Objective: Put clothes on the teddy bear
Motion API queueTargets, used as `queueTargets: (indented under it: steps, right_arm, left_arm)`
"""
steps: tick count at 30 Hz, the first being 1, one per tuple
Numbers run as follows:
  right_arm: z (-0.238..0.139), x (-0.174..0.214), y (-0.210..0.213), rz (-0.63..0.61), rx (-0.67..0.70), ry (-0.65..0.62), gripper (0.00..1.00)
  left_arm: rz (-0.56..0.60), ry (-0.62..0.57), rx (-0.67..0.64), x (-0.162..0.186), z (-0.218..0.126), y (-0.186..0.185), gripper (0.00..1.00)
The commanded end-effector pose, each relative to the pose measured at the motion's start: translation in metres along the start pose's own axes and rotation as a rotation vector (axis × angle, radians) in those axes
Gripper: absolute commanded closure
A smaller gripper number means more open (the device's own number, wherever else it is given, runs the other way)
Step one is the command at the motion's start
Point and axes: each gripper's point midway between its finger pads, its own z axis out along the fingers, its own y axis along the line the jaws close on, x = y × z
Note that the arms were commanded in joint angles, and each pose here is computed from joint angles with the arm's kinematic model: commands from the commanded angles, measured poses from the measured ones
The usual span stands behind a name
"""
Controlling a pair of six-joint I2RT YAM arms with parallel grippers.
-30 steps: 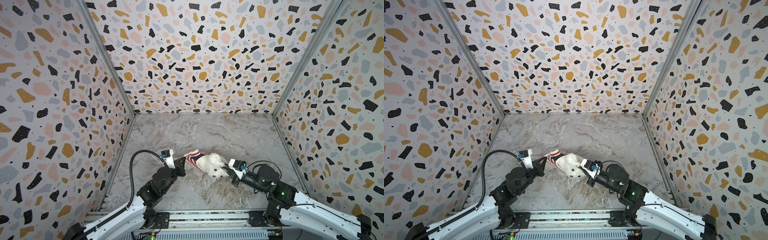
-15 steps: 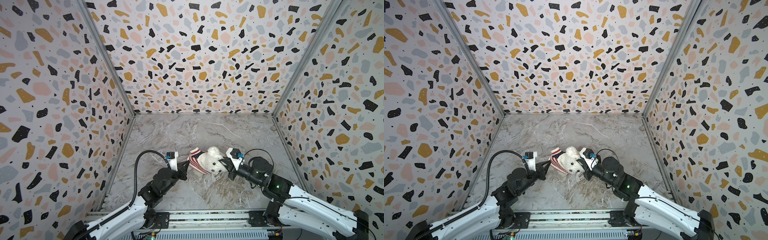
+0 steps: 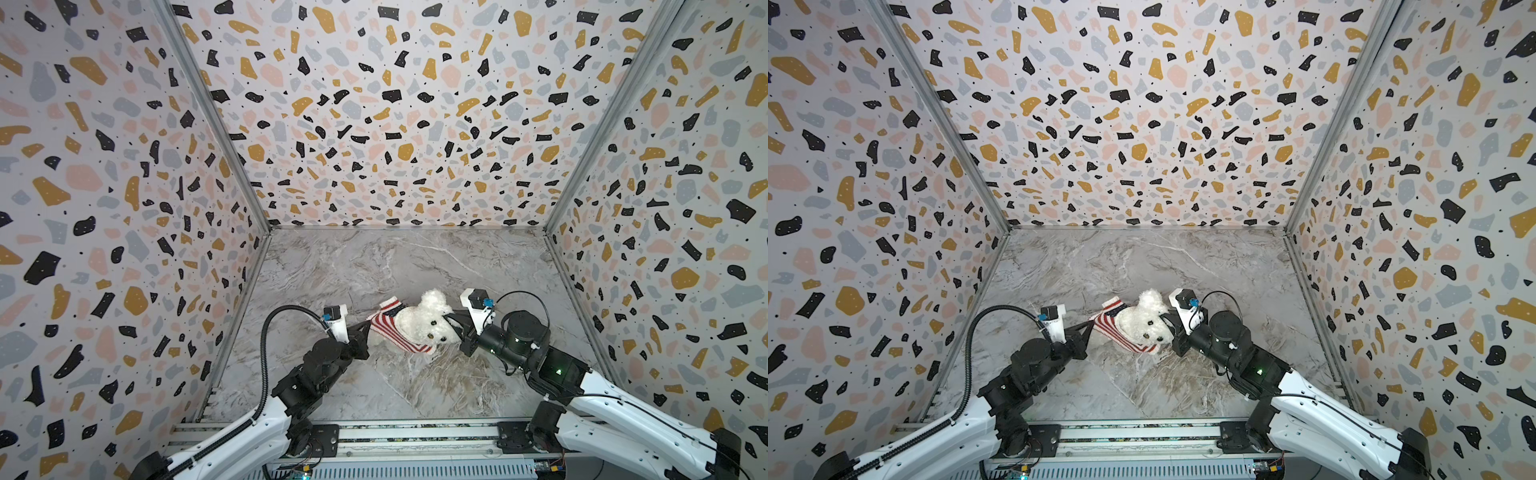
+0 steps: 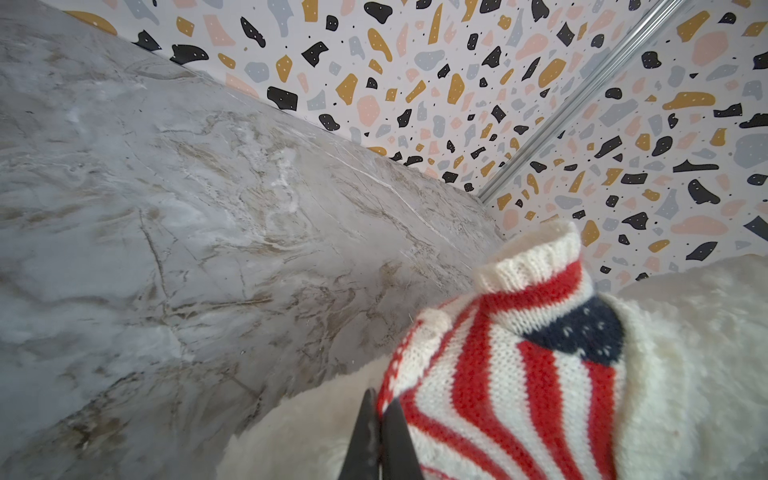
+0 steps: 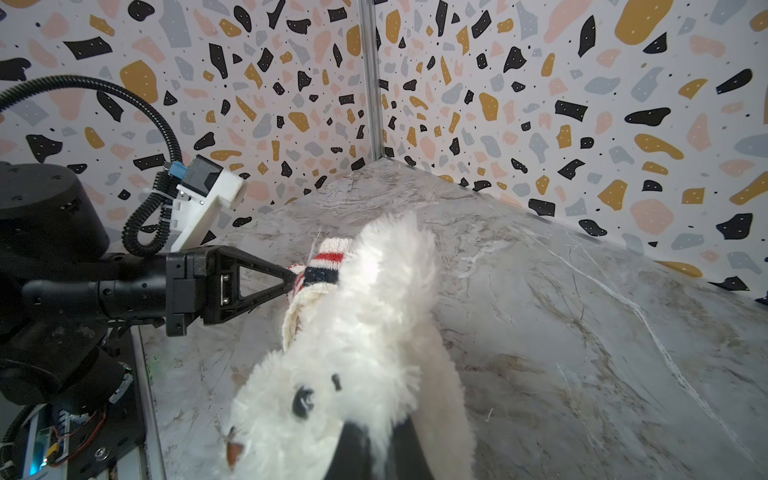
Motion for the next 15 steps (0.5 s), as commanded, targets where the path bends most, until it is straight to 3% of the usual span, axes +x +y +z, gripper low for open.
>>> queueTargets:
  steps: [1,4,10,15]
  right_arm:
    - [-0.012,-0.03,-0.014,0.033,0.071,-0.098,1.0]
    - [-0.015,-0.033,-0.019,0.044,0.089,-0.115,1.0]
    - [-0.006,-0.037,-0.004,0.031,0.002,-0.106,1.0]
    - [-0.003,-0.047,0.003,0.092,-0.039,-0.104,1.0]
  left_arm:
    - [0.007,-0.001,-0.114,0.007,-0.003,0.029,1.0]
    - [-0.012,-0.016,-0.087,0.007,-0.004,0.026,1.0]
    - [-0.006,-0.006,0.236,-0.001,-0.006,-0.037,1.0]
    - [0.023,-0.031,0.179,-0.013,-0.003,-0.034,1.0]
